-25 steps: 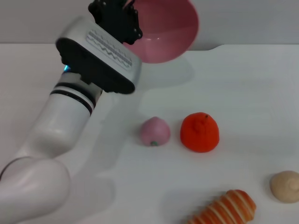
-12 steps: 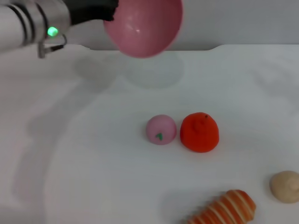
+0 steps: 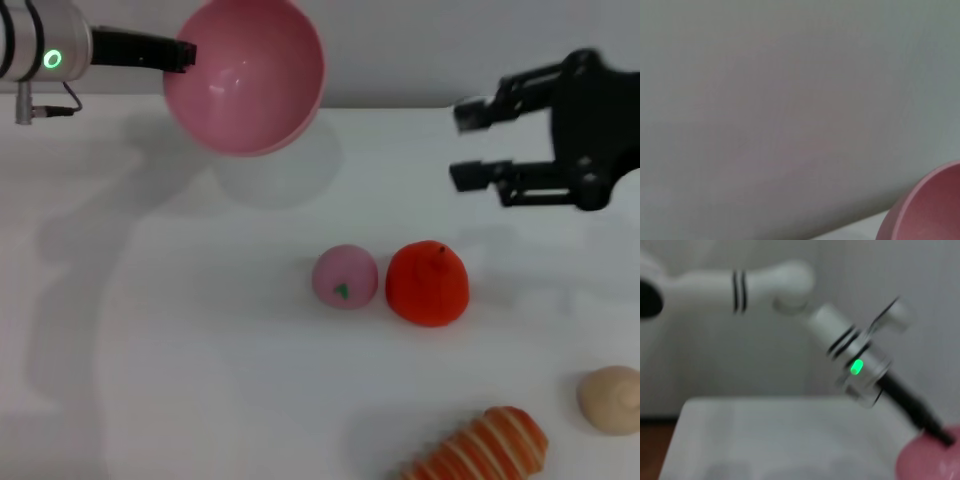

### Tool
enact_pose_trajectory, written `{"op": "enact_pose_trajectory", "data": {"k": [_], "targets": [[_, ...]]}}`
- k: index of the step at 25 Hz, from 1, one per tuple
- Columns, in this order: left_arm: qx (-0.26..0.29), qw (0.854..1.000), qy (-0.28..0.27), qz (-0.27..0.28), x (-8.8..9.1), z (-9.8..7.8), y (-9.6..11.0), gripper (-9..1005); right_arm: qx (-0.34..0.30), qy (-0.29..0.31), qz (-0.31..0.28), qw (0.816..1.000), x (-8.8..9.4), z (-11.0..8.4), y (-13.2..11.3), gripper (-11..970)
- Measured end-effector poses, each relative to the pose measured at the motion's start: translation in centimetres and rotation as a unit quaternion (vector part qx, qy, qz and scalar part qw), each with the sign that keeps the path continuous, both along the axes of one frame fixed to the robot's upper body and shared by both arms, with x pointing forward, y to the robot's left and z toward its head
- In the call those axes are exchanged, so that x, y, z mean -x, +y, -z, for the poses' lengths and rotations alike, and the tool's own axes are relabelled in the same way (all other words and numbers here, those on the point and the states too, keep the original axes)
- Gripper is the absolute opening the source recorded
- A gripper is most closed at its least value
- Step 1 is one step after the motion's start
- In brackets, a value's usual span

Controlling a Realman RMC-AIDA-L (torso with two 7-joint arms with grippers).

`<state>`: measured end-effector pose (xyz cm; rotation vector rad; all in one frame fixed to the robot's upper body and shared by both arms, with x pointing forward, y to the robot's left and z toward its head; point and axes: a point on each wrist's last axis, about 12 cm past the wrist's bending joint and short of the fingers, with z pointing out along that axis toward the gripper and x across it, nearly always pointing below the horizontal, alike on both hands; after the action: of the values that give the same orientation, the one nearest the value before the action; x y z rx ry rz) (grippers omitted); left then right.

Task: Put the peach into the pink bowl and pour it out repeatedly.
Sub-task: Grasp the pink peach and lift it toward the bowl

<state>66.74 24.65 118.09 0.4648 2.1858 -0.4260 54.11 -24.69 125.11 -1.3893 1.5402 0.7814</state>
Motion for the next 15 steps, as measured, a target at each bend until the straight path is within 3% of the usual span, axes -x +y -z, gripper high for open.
{"op": "enact_pose_trajectory", "data": {"k": [3, 6, 10, 15], "targets": [[-0.002, 1.000, 0.016, -0.008, 0.0, 0.0, 0.6, 46, 0.073, 0.047, 0.019, 0.996, -1.6, 0.8, 1.6, 484], [-0.004, 0.999, 0.028, -0.019, 0.2, 0.0, 1.2, 46, 0.119, 0.091, 0.036, 0.988, -3.3, 3.0, 3.1, 482], [-0.004, 0.999, 0.037, -0.020, 0.4, 0.3, 1.5, 46, 0.128, 0.142, 0.056, 0.980, -5.4, 6.9, 4.8, 480], [-0.002, 0.999, 0.042, -0.018, 0.6, 0.6, 1.3, 46, 0.136, 0.146, 0.089, 0.976, -6.5, 9.3, 5.7, 477]]}}
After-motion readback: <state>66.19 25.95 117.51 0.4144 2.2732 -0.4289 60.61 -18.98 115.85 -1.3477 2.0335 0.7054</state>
